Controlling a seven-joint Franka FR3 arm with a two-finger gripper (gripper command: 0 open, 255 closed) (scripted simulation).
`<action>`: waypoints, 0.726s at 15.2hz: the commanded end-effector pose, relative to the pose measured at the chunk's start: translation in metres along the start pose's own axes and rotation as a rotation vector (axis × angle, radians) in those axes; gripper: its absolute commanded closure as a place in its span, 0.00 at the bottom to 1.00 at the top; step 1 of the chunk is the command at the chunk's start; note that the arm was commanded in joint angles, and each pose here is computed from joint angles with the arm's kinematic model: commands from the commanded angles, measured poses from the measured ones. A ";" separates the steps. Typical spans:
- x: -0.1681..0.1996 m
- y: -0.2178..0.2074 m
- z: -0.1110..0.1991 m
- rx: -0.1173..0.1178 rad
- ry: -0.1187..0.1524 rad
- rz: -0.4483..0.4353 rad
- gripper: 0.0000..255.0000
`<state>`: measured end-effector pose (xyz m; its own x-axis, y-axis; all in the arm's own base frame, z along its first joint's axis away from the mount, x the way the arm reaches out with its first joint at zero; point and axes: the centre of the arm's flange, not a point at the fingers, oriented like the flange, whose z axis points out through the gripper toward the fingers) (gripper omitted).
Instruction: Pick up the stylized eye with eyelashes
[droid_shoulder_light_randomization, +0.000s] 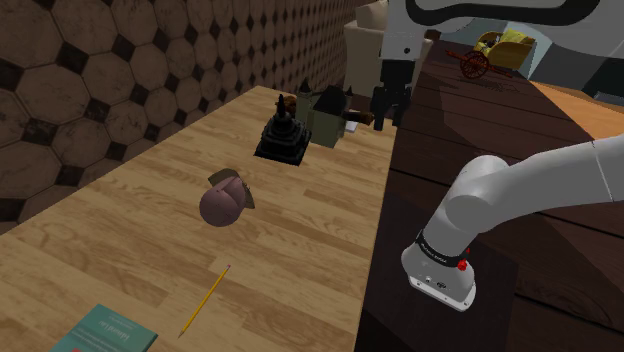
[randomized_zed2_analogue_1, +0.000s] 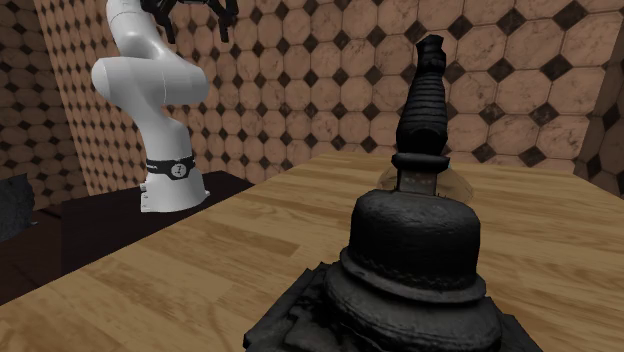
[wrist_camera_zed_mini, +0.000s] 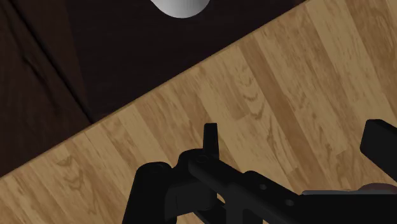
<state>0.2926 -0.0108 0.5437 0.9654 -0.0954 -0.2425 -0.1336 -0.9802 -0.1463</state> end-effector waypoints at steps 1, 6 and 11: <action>0.000 0.000 0.000 0.000 0.000 0.000 0.00; 0.048 -0.027 0.027 0.013 0.032 -0.057 0.00; 0.095 -0.058 0.052 0.026 0.063 -0.114 0.00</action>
<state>0.3715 0.0421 0.4874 0.9850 -0.0044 -0.1722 -0.0376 -0.9812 -0.1895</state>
